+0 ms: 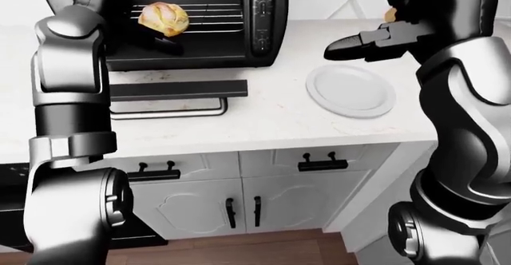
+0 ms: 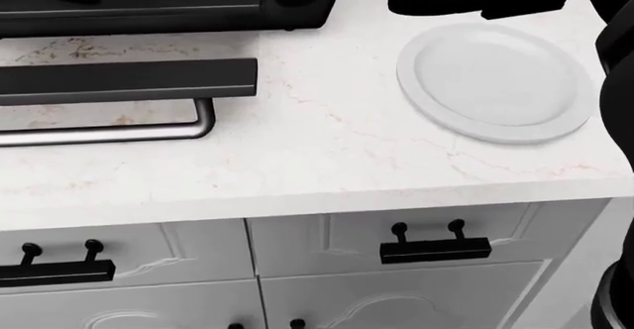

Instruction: Pick the scone from the rack and place it on the plate on the counter.

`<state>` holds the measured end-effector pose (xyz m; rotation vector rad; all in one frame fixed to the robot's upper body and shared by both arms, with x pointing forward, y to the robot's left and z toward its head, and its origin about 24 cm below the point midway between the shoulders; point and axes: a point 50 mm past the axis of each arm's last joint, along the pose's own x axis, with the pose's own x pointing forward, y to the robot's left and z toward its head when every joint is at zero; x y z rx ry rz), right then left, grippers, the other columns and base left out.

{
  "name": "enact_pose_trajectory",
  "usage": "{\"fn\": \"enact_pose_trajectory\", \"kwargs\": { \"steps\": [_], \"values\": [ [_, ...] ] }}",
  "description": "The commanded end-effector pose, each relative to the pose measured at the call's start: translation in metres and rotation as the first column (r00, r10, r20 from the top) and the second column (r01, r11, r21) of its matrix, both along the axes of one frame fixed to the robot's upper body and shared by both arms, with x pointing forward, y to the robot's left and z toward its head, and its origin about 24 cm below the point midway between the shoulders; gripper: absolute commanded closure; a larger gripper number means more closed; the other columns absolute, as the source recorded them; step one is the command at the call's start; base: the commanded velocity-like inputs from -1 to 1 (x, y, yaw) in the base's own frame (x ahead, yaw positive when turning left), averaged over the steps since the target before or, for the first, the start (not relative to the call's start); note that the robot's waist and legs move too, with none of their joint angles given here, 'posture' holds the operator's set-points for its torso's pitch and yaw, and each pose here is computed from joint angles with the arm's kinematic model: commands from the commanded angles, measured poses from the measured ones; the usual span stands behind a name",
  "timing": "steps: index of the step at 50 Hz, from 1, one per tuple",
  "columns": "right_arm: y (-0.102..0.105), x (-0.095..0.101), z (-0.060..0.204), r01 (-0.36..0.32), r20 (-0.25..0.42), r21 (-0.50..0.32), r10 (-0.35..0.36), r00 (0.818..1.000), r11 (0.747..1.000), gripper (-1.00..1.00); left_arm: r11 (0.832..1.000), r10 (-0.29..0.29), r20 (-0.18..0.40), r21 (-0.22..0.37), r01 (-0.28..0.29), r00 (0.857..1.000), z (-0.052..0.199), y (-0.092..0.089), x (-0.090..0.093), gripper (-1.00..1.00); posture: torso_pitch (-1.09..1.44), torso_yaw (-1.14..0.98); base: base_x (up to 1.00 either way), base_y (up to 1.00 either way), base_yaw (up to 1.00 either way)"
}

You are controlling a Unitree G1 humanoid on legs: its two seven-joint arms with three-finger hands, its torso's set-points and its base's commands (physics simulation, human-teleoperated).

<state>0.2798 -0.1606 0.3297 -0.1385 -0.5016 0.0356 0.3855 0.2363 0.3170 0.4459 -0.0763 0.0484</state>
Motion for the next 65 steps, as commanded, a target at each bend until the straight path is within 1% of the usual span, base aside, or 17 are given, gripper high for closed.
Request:
{"fn": "enact_pose_trajectory", "kwargs": {
  "steps": [1, 9, 13, 16, 28, 29, 32, 33, 34, 35, 36, 39, 44, 49, 50, 55, 65],
  "values": [
    [0.0, -0.007, 0.013, 0.004, 0.077, 0.0, -0.004, 0.997, 1.0, -1.0, 1.0, -0.001, 0.102, 0.017, 0.0, 0.995, 0.024, -0.001, -0.007, -1.0, 0.0, 0.0, 0.0, 0.0, 0.0],
    [-0.001, -0.007, 0.014, 0.004, 0.078, 0.0, -0.004, 0.997, 1.0, -1.0, 1.0, 0.001, 0.092, 0.018, -0.003, 0.996, 0.023, -0.001, -0.006, -1.0, 0.0, 0.0, 0.0, 0.0, 0.0],
    [0.0, -0.006, 0.015, 0.001, 0.08, 0.001, -0.001, 0.997, 1.0, -1.0, 1.0, 0.004, 0.091, 0.017, -0.006, 0.996, 0.023, 0.0, -0.006, -0.92, 0.0, 0.0, 0.0, 0.0, 0.0],
    [0.001, -0.006, 0.016, 0.0, 0.081, -0.001, 0.0, 0.997, 1.0, -1.0, 1.0, 0.0, 0.085, 0.019, -0.002, 0.996, 0.022, -0.001, -0.007, -0.73, 0.0, 0.0, 0.0, 0.0, 0.0],
    [0.0, -0.009, 0.017, 0.004, 0.084, -0.002, -0.004, 0.996, 1.0, -1.0, 0.999, 0.003, 0.072, 0.035, -0.005, 0.997, 0.019, 0.001, -0.007, -0.43, 0.0, 0.0, 0.0, 0.0, 0.0],
    [0.0, -0.009, 0.017, 0.004, 0.084, -0.001, -0.004, 0.996, 1.0, -1.0, 0.999, 0.003, 0.072, 0.034, -0.006, 0.997, 0.018, 0.001, -0.007, -0.31, 0.0, 0.0, 0.0, 0.0, 0.0],
    [-0.001, -0.009, 0.016, 0.006, 0.083, -0.001, -0.006, 0.997, 1.0, -1.0, 0.999, 0.003, 0.07, 0.036, -0.005, 0.998, 0.018, 0.001, -0.007, -0.22, 0.0, 0.0, 0.0, 0.0, 0.0],
    [-0.001, -0.009, 0.016, 0.006, 0.083, 0.0, -0.006, 0.997, 1.0, -1.0, 0.999, 0.005, 0.072, 0.036, -0.008, 0.997, 0.019, 0.001, -0.007, -0.03, 0.0, 0.0, 0.0, 0.0, 0.0],
    [-0.001, -0.009, 0.015, 0.007, 0.083, -0.001, -0.006, 0.997, 1.0, -1.0, 0.999, 0.004, 0.072, 0.036, -0.006, 0.997, 0.019, 0.001, -0.008, 0.0, 0.0, 0.0, 0.0, 0.0, 0.0],
    [-0.002, -0.01, 0.015, 0.007, 0.083, 0.0, -0.007, 0.997, 1.0, -1.0, 0.999, 0.001, 0.069, 0.037, -0.004, 0.998, 0.018, 0.001, -0.008, 0.23, 0.0, 0.0, 0.0, 0.0, 0.0],
    [-0.002, -0.01, 0.015, 0.007, 0.083, 0.0, -0.007, 0.997, 1.0, -1.0, 0.999, 0.003, 0.071, 0.037, -0.005, 0.997, 0.019, 0.001, -0.008, 0.3, 0.0, 0.0, 0.0, 0.0, 0.0],
    [-0.002, -0.01, 0.015, 0.007, 0.083, 0.0, -0.007, 0.996, 1.0, -1.0, 0.999, 0.001, 0.068, 0.039, -0.003, 0.998, 0.018, 0.001, -0.008, 0.31, 0.0, 0.0, 0.0, 0.0, 0.0],
    [-0.002, -0.009, 0.015, 0.009, 0.082, 0.0, -0.009, 0.997, 1.0, -1.0, 0.999, -0.001, 0.065, 0.04, -0.002, 0.998, 0.018, 0.0, -0.007, 0.58, 0.0, 0.0, 0.0, 0.0, 0.0],
    [-0.002, -0.01, 0.016, 0.008, 0.084, 0.0, -0.008, 0.996, 1.0, -1.0, 0.999, -0.002, 0.063, 0.043, -0.001, 0.998, 0.018, 0.0, -0.008, 0.68, 0.0, 0.0, 0.0, 0.0, 0.0],
    [-0.002, -0.01, 0.016, 0.008, 0.085, 0.001, -0.008, 0.996, 1.0, -1.0, 0.999, -0.001, 0.064, 0.045, -0.002, 0.998, 0.019, 0.0, -0.008, 0.77, 0.0, 0.0, 0.0, 0.0, 0.0],
    [-0.001, -0.01, 0.018, 0.005, 0.087, -0.001, -0.005, 0.996, 1.0, -1.0, 0.999, -0.004, 0.071, 0.047, 0.0, 0.997, 0.023, -0.001, -0.009, 0.99, 0.0, 0.0, 0.0, 0.0, 0.0],
    [-0.001, -0.01, 0.02, 0.005, 0.089, -0.003, -0.005, 0.996, 1.0, -1.0, 0.999, -0.001, 0.092, 0.054, -0.004, 0.996, 0.034, 0.0, -0.015, 1.0, 0.0, 0.0, 0.0, 0.0, 0.0]
  ]
}}
